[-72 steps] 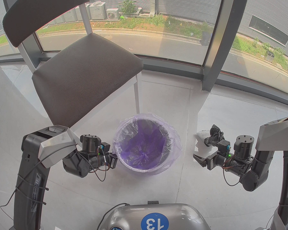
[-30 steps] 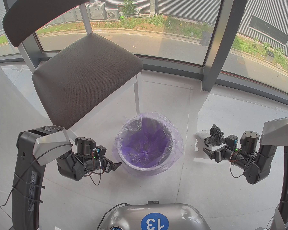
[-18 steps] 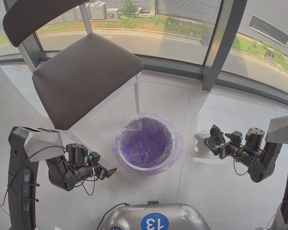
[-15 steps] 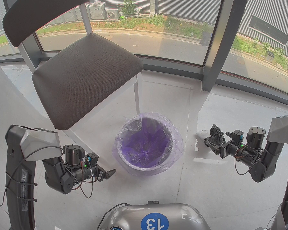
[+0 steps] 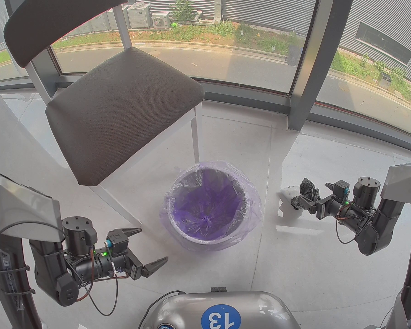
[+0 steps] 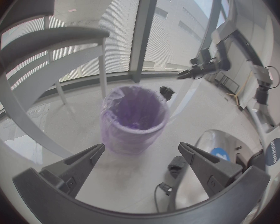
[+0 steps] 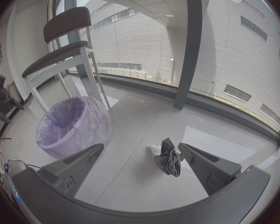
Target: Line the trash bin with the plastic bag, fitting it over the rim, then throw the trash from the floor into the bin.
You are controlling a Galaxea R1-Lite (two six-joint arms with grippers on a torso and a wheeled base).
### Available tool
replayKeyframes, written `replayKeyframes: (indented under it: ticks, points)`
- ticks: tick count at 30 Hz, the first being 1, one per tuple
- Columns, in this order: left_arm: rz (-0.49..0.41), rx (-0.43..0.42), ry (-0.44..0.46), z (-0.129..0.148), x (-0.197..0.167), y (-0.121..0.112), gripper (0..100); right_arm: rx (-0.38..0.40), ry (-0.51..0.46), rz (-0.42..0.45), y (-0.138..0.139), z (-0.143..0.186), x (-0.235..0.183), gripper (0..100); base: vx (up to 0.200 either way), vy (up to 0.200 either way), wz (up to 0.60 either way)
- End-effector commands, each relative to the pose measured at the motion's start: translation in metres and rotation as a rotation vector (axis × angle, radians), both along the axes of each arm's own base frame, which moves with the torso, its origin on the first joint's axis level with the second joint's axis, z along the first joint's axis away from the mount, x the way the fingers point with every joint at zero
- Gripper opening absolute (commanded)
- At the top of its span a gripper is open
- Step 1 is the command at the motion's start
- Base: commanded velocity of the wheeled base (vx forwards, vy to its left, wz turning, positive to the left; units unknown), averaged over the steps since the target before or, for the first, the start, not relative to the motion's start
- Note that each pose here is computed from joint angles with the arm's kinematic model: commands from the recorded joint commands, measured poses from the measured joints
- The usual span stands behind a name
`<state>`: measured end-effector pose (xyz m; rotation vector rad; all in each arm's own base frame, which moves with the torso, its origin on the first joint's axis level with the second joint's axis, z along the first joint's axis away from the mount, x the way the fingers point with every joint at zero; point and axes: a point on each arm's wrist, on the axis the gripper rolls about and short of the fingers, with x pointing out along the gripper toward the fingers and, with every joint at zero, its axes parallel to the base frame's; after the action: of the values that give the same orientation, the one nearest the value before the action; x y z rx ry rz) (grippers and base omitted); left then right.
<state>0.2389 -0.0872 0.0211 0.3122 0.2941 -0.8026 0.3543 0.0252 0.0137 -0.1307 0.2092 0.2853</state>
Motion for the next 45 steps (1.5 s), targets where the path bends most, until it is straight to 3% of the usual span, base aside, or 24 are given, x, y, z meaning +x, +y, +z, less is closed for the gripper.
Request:
replayKeyframes:
  ticks: [1,5,16,32,45]
  points:
    - [-0.099,-0.048,-0.063,0.025,-0.020,-0.007,100,-0.001,0.051,-0.028,-0.009,-0.028,0.017,100,0.000,0.000,0.00]
    - [-0.129,-0.062,-0.077,0.028,-0.021,-0.009,100,0.006,0.073,-0.044,-0.013,-0.043,0.030,100,0.000,0.000,0.00]
    - [-0.140,-0.156,-0.240,0.079,-0.051,-0.004,100,0.040,0.061,-0.112,-0.020,-0.079,0.062,100,0.000,0.000,0.00]
    - [0.109,-0.304,-0.343,0.119,-0.068,0.011,100,0.138,-0.002,-0.235,-0.018,-0.099,0.103,100,0.000,0.000,0.00]
    - [0.294,-0.307,-0.419,0.130,-0.063,0.026,100,0.140,-0.035,-0.255,-0.016,-0.101,0.132,100,0.000,0.000,0.00]
